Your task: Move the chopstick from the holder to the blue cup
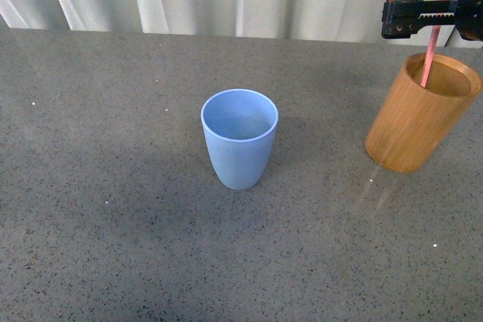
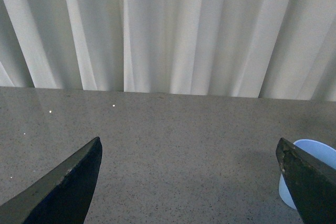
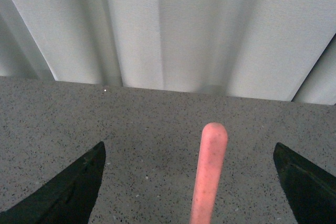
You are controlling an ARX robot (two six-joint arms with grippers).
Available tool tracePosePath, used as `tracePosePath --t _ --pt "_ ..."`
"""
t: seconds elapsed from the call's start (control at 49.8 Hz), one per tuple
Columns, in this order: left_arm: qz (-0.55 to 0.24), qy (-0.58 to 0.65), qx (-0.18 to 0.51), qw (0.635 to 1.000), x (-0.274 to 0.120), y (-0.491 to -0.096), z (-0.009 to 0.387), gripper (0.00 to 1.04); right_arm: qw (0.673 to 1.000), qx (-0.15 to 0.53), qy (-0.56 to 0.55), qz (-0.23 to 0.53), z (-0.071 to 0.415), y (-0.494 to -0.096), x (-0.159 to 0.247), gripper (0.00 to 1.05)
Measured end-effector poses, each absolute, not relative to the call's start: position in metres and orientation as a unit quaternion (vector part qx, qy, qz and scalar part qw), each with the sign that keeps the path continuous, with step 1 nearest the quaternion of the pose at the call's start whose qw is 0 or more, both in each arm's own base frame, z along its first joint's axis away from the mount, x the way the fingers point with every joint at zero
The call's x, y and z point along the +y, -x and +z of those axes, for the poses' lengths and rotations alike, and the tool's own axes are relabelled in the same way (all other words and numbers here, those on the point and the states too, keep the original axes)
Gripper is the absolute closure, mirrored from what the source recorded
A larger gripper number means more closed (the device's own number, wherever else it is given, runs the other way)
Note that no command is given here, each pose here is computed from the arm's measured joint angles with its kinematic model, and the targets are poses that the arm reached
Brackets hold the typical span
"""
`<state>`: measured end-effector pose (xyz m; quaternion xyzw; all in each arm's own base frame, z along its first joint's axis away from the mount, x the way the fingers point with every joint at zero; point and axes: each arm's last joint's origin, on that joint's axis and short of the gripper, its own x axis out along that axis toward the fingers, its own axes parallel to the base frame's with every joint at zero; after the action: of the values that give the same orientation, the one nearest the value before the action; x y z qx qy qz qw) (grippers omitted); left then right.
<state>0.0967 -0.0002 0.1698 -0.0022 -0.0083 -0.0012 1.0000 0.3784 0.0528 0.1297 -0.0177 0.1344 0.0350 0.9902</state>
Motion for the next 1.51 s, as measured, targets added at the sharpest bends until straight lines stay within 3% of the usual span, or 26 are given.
tracePosePath --t 0.442,0.864,1.306,1.507 --pt "-0.001 0.002 -0.008 1.0 0.0 -0.097 0.17 0.07 0.991 0.128 0.017 0.048 0.126 -0.369 0.061 1.03" --pt "-0.001 0.002 -0.008 1.0 0.0 -0.097 0.17 0.07 0.995 0.061 0.037 0.064 0.168 -0.342 0.067 1.03" --pt "-0.001 0.002 -0.008 1.0 0.0 -0.097 0.17 0.07 0.988 -0.097 0.059 0.1 0.265 -0.323 0.112 1.03" --pt "-0.001 0.002 -0.008 1.0 0.0 -0.097 0.17 0.07 0.988 -0.085 0.024 0.128 0.272 -0.317 0.139 1.03"
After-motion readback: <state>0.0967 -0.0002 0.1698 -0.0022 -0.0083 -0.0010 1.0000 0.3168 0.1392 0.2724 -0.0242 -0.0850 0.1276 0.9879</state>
